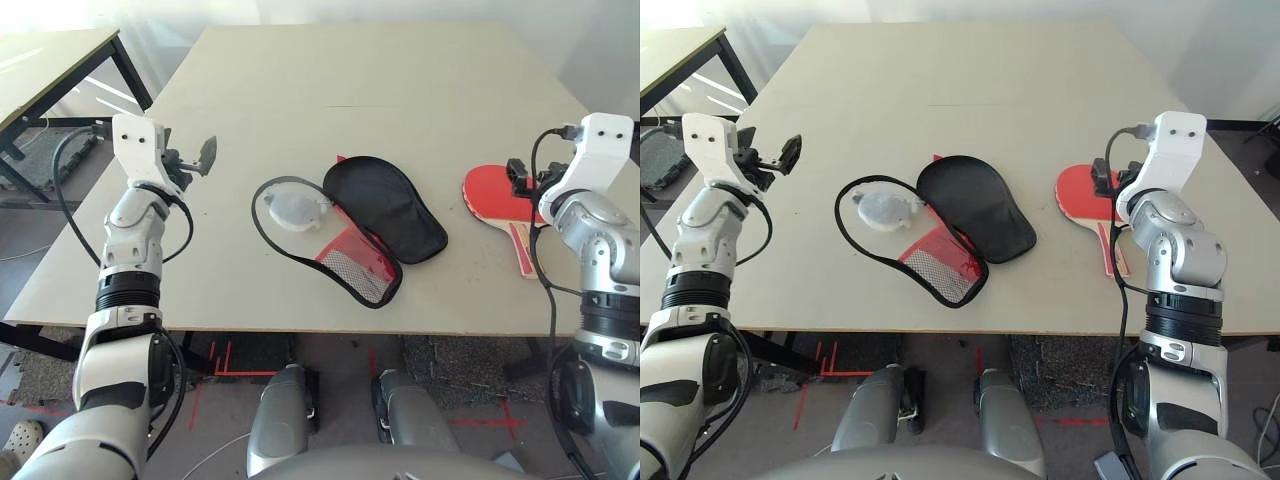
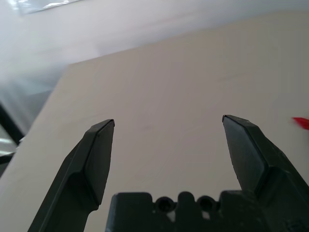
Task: Store the ping-pong paddle in its case and zip it.
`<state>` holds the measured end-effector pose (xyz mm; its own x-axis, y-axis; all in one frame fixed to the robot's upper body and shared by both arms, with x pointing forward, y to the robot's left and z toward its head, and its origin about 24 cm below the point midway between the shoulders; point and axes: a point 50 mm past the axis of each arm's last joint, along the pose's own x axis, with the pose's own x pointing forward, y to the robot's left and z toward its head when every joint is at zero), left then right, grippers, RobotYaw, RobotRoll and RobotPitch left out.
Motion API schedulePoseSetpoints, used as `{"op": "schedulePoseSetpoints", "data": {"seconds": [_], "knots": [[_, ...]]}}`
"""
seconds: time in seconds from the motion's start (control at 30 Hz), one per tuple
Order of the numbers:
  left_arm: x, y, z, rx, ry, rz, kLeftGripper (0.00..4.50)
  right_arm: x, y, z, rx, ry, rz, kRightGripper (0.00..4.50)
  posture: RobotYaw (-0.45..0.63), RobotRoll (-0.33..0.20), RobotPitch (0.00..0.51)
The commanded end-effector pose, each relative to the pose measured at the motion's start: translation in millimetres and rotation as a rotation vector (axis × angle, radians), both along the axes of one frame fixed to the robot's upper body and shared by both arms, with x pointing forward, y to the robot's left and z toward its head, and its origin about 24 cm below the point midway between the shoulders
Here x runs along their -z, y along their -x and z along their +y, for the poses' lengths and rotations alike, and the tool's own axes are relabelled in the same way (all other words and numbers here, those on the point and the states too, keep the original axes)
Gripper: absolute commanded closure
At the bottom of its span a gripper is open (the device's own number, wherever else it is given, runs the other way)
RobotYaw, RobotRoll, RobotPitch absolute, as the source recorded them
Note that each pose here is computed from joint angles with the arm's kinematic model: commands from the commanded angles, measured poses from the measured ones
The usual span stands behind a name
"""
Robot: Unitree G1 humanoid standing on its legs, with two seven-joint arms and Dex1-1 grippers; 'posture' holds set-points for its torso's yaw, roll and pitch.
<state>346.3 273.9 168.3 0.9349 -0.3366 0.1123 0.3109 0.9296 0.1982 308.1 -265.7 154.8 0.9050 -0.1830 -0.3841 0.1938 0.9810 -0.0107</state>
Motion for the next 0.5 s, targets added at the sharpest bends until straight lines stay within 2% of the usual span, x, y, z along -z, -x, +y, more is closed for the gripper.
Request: {"op": "schedulePoseSetpoints", "data": {"seconds": [0.03,0.27,0.5], "knots": [[-8.8,10.3,-12.1,0.229,-0.088,0.051,0.00,-5.6,6.2,-0.2,0.001,0.028,0.076,0.02,0.01,0.000,0.132],[-27.0,25.3,-36.3,0.536,-0.131,0.128,0.00,-0.5,22.2,-9.2,0.039,-0.044,0.182,0.02,0.00,0.000,0.126],[-30.0,31.3,-52.5,0.713,-0.163,0.186,0.00,2.1,38.3,-11.3,0.064,-0.073,0.257,0.02,-0.01,0.000,0.129]]}}
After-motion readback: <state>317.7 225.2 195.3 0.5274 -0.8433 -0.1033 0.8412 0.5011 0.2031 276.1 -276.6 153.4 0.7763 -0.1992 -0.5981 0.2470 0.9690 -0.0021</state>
